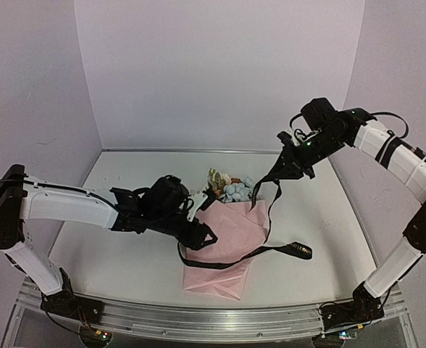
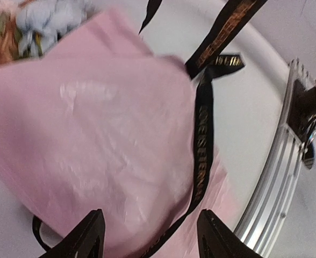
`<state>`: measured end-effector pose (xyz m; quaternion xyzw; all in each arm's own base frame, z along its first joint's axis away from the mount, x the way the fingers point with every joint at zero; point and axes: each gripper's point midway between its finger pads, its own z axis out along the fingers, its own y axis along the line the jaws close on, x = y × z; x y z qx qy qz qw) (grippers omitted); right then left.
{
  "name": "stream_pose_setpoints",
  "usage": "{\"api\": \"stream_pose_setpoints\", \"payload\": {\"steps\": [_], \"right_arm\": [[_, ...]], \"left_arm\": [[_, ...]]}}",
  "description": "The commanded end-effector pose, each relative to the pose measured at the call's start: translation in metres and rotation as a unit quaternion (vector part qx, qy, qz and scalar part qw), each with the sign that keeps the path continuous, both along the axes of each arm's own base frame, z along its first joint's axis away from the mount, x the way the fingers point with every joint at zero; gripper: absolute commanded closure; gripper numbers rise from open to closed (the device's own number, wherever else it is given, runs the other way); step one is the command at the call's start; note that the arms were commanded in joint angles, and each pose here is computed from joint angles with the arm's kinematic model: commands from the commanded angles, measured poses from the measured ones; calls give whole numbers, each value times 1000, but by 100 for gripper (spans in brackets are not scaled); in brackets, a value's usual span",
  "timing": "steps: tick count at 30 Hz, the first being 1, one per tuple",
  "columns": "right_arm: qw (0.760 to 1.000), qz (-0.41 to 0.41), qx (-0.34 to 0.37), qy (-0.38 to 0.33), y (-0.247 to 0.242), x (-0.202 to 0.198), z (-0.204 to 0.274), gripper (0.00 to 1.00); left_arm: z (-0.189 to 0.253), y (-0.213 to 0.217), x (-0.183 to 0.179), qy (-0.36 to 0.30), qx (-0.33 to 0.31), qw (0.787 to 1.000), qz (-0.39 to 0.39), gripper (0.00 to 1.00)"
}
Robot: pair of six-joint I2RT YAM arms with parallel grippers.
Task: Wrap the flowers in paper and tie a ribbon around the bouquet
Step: Place the right side of the ribbon on the folded bouquet.
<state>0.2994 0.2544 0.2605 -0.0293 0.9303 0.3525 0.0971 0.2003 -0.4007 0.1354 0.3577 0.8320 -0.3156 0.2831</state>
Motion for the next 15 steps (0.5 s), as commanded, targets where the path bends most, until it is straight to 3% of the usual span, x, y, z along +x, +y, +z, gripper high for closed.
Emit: {"api": "stream_pose_setpoints", "payload": {"steps": [1,7,15], "right_arm": [[991,93,84,-35,31,-31,42,100],[984,131,119,-15,46,-49,47,100],[982,142,126,-11,51,-54,46,100]], "left_arm": [[-32,29,-15,16,76,997,-3,38],[-50,36,-25,24,115,992,-40,32],[-76,30,-25,29,166,983,-70,35]]}}
